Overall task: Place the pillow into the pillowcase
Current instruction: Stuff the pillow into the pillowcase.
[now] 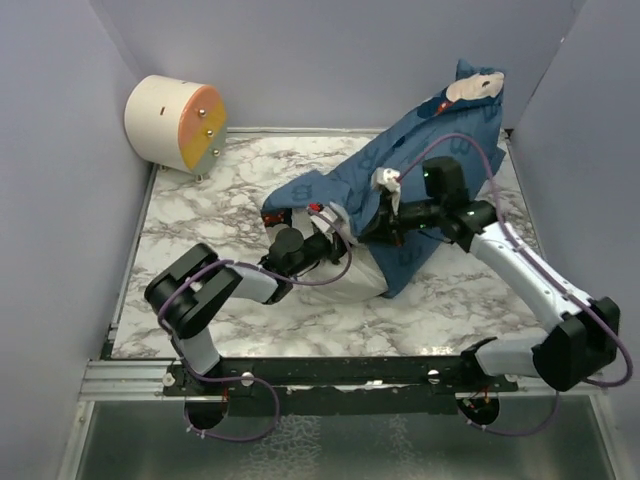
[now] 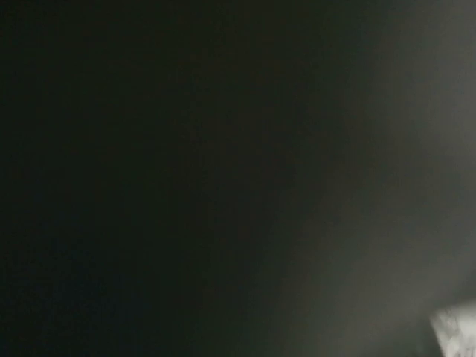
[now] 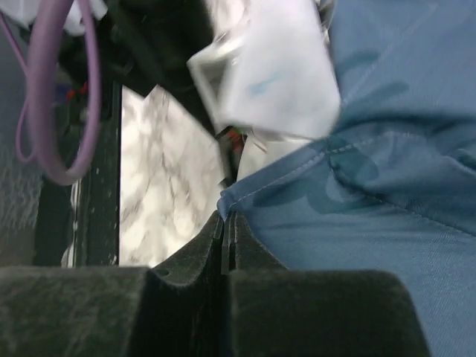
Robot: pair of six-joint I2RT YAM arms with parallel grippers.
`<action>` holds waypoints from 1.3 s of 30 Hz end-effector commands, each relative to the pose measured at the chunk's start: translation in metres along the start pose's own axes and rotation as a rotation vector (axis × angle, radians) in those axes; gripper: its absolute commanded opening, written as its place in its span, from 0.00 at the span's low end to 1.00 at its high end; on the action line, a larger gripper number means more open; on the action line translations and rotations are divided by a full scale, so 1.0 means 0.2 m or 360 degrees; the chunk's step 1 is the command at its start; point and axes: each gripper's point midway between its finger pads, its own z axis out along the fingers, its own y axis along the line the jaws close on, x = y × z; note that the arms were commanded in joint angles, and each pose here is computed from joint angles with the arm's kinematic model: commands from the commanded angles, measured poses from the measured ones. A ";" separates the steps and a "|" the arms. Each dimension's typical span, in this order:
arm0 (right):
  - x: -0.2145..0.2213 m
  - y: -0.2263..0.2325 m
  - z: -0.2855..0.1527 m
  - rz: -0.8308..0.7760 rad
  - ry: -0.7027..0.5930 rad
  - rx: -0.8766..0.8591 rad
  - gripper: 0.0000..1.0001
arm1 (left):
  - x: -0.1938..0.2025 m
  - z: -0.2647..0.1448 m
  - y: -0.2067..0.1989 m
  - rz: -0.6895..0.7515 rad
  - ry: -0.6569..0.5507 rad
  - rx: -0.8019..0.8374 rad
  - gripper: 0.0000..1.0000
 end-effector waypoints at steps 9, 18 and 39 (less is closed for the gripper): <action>0.07 0.30 -0.03 -0.0165 0.0112 -0.0315 0.12 | 0.21 0.03 0.12 -0.0179 -0.0007 -0.0119 0.00; -0.43 0.12 -0.21 -0.0594 0.0040 0.0136 0.79 | 0.29 -0.06 0.01 -0.0103 0.0078 0.0001 0.00; 0.00 -0.40 0.00 0.0146 0.0275 0.0231 0.50 | 0.45 -0.08 -0.15 -0.0116 0.0179 0.0142 0.00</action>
